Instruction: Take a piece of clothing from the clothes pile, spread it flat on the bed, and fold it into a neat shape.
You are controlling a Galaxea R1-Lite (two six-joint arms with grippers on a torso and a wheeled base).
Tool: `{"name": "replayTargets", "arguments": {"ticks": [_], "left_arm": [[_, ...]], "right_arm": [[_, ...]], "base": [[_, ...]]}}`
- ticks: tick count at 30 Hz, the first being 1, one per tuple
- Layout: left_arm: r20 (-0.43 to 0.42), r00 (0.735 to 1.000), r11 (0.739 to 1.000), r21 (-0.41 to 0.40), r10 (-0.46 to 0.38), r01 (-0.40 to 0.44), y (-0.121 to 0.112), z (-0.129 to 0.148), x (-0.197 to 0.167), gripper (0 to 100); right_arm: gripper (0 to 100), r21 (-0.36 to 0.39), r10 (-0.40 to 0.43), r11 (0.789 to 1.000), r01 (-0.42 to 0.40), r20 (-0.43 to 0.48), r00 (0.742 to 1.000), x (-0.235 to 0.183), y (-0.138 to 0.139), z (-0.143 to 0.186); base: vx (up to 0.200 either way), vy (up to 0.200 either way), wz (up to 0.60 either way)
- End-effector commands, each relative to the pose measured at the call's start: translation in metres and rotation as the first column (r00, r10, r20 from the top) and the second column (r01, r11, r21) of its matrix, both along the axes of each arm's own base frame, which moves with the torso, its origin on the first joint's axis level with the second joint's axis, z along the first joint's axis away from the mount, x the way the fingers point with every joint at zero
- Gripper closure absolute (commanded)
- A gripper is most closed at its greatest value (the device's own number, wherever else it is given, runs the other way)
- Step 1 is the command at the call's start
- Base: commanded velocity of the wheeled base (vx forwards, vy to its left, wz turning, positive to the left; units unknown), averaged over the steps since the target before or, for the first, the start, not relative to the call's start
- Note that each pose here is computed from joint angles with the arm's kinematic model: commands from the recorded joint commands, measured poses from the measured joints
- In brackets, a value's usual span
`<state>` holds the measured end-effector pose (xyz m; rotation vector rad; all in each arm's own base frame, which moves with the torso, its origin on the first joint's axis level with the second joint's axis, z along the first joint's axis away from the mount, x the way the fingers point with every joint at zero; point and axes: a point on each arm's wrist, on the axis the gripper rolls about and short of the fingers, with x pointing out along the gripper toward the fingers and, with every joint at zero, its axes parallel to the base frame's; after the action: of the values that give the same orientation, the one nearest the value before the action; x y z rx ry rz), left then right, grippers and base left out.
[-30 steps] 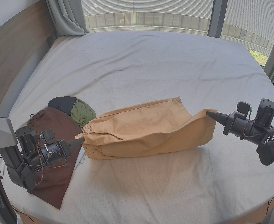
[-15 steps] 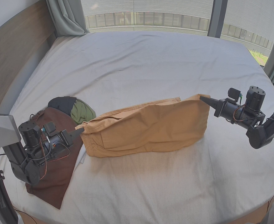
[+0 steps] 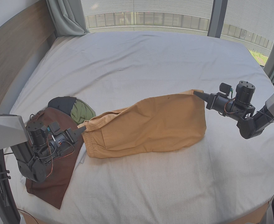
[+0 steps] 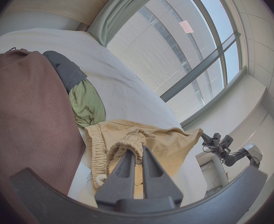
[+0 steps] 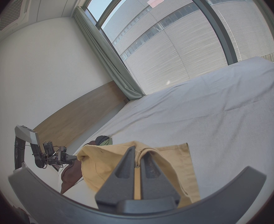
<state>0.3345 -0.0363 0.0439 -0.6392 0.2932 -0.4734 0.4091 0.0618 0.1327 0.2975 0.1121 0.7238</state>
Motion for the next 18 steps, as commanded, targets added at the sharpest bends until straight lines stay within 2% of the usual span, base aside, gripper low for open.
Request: {"name": "replayTargets", "arguments": {"ticks": [1, 17, 18], "left_arm": [[-0.017, 0.999, 0.999, -0.011, 0.039, -0.039, 0.000, -0.011, 0.011, 100], [-0.005, 0.995, 0.995, -0.013, 0.101, -0.101, -0.002, -0.020, 0.026, 100], [-0.005, 0.995, 0.995, -0.014, 0.102, -0.102, -0.002, -0.020, 0.027, 0]], "right_arm": [[100, 0.003, -0.010, 1.000, 0.010, -0.016, 1.000, 0.023, 0.003, -0.014], [100, 0.016, -0.010, 1.000, 0.010, -0.027, 1.000, 0.052, 0.009, -0.032], [0, 0.016, -0.008, 1.000, 0.009, -0.023, 1.000, 0.052, 0.010, -0.032]], "base": [[0.000, 0.000, 0.00], [0.000, 0.000, 0.00], [0.000, 0.000, 0.00]]}}
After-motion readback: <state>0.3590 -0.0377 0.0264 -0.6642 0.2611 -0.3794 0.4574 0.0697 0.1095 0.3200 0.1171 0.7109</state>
